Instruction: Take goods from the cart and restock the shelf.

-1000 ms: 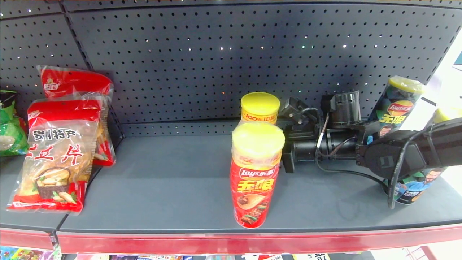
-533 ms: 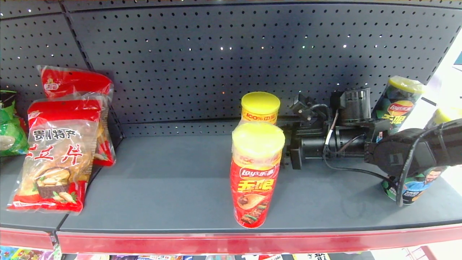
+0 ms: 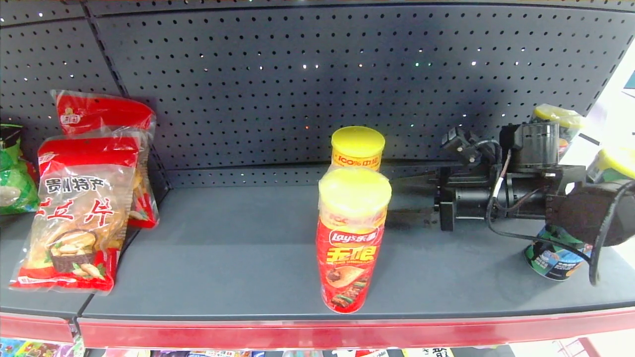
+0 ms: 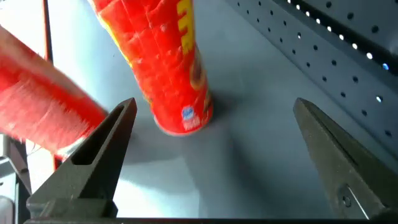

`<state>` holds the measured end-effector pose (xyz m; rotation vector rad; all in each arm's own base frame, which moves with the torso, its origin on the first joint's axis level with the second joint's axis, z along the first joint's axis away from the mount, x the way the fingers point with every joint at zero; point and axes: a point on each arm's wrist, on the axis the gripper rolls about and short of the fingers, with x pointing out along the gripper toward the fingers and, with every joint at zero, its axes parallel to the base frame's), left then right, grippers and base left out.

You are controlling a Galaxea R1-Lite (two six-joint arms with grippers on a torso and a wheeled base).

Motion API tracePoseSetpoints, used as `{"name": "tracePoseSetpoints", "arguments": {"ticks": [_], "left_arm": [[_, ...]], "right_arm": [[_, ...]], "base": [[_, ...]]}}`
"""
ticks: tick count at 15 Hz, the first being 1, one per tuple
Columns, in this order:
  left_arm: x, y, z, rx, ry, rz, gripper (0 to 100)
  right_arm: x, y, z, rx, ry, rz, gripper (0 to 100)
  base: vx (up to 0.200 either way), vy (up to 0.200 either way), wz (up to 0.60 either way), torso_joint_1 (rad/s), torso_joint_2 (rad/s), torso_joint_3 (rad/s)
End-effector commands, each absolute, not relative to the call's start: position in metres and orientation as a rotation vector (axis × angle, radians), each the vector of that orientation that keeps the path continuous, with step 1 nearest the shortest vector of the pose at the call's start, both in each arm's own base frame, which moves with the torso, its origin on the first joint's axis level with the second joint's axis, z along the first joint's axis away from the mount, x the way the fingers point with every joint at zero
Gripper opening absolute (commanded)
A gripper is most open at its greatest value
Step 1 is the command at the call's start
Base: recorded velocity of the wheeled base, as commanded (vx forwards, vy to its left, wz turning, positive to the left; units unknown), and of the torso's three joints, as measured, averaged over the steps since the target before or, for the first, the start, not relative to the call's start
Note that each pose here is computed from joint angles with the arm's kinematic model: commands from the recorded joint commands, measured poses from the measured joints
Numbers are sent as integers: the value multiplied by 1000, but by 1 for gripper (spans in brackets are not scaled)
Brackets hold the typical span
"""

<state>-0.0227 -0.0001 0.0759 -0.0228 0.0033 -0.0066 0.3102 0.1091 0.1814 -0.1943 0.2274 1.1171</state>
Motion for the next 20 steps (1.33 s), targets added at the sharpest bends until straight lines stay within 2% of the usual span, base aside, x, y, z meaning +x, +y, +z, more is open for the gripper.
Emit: {"name": "tracePoseSetpoints", "arguments": {"ticks": [1, 11, 20], "left_arm": [[-23, 0, 76, -23, 5, -6, 100], [-23, 0, 76, -23, 5, -6, 100], [-23, 0, 76, -23, 5, -6, 100]], "right_arm": [[298, 105, 187, -203, 212, 1115, 100], [269, 128, 192, -217, 198, 1205, 100], [242, 123, 189, -214, 218, 1233, 100]], "base": [[0, 0, 0, 0, 0, 0], [0, 0, 0, 0, 0, 0], [0, 0, 0, 0, 0, 0]]}}
